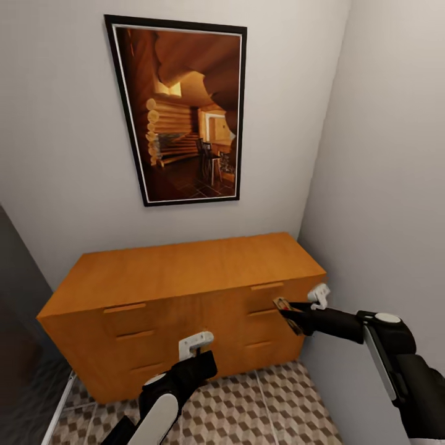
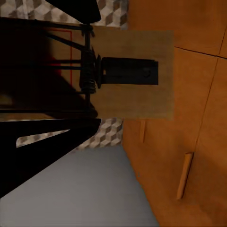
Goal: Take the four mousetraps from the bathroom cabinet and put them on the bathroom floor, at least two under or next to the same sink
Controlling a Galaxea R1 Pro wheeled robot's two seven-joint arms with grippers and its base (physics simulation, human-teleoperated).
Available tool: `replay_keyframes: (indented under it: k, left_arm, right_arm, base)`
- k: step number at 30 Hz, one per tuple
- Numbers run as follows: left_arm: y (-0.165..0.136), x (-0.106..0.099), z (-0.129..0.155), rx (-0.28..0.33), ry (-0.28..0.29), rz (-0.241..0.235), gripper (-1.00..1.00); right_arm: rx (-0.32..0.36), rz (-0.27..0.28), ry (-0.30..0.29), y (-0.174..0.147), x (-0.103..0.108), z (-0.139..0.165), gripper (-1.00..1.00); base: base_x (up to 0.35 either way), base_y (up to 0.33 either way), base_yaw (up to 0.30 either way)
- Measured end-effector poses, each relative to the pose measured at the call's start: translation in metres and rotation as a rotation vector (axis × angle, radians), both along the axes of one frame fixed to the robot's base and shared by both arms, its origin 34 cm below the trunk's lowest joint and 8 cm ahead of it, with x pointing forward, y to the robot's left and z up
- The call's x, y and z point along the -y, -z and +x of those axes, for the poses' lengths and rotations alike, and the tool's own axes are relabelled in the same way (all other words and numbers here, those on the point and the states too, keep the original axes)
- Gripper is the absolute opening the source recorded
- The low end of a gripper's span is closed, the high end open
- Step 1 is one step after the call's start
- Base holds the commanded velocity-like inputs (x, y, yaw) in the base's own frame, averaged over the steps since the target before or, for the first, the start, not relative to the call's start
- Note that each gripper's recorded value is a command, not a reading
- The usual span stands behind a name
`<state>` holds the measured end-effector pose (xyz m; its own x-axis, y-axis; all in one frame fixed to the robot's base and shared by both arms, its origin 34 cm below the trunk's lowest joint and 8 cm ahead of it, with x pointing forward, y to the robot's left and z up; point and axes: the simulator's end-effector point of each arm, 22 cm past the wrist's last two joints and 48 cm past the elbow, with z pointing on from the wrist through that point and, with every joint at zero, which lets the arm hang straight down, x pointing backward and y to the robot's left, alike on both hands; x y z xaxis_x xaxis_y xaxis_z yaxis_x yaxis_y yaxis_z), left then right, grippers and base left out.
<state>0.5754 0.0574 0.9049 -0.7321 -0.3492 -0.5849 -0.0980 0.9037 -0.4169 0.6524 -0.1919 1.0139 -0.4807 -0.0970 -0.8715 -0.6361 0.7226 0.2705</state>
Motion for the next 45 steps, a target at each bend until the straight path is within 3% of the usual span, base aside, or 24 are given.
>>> replay_keyframes:
  k: [5, 6, 14, 23, 31, 34, 37, 41, 45]
  left_arm:
    - [0.011, -0.034, 0.004, 0.033, -0.070, 0.028, -1.00]
    - [0.013, -0.044, 0.005, 0.048, -0.099, 0.029, -1.00]
    - [0.020, -0.069, 0.006, 0.046, -0.132, 0.047, -1.00]
    - [0.025, -0.076, 0.006, 0.038, -0.141, 0.056, -1.00]
    - [0.029, -0.077, 0.006, 0.031, -0.144, 0.062, -1.00]
    - [0.053, -0.086, 0.002, -0.018, -0.161, 0.082, -1.00]
    - [0.061, -0.094, 0.006, -0.021, -0.178, 0.064, -1.00]
    - [0.063, -0.098, 0.009, -0.017, -0.187, 0.049, -1.00]
    - [0.061, -0.102, 0.012, -0.002, -0.207, 0.043, -1.00]
  right_arm:
    - [0.044, -0.027, 0.078, 0.018, -0.001, 0.004, -1.00]
    - [0.042, -0.031, 0.070, 0.029, -0.018, -0.002, -1.00]
    - [0.022, -0.080, 0.156, 0.050, -0.025, 0.006, -1.00]
    - [-0.031, -0.088, 0.162, 0.074, -0.034, 0.003, -1.00]
    - [-0.079, -0.141, 0.174, 0.102, -0.038, 0.000, -1.00]
    - [-0.095, -0.156, 0.168, 0.110, -0.042, -0.002, -1.00]
    - [-0.141, -0.158, 0.173, 0.126, -0.047, -0.007, -1.00]
    - [-0.227, -0.179, 0.241, 0.161, -0.058, -0.010, -1.00]
    - [-0.254, -0.204, 0.277, 0.174, -0.058, -0.009, -1.00]
  base:
    - [-0.018, 0.000, 0.289]
    - [-0.127, 0.000, 0.289]
    - [-0.287, 0.000, 0.289]
    - [-0.337, 0.000, 0.289]
    - [-0.341, 0.000, 0.289]
    - [-0.341, 0.038, 0.289]
    - [-0.341, 0.072, 0.289]
    - [-0.308, 0.141, 0.289]
    - [-0.118, 0.257, 0.289]
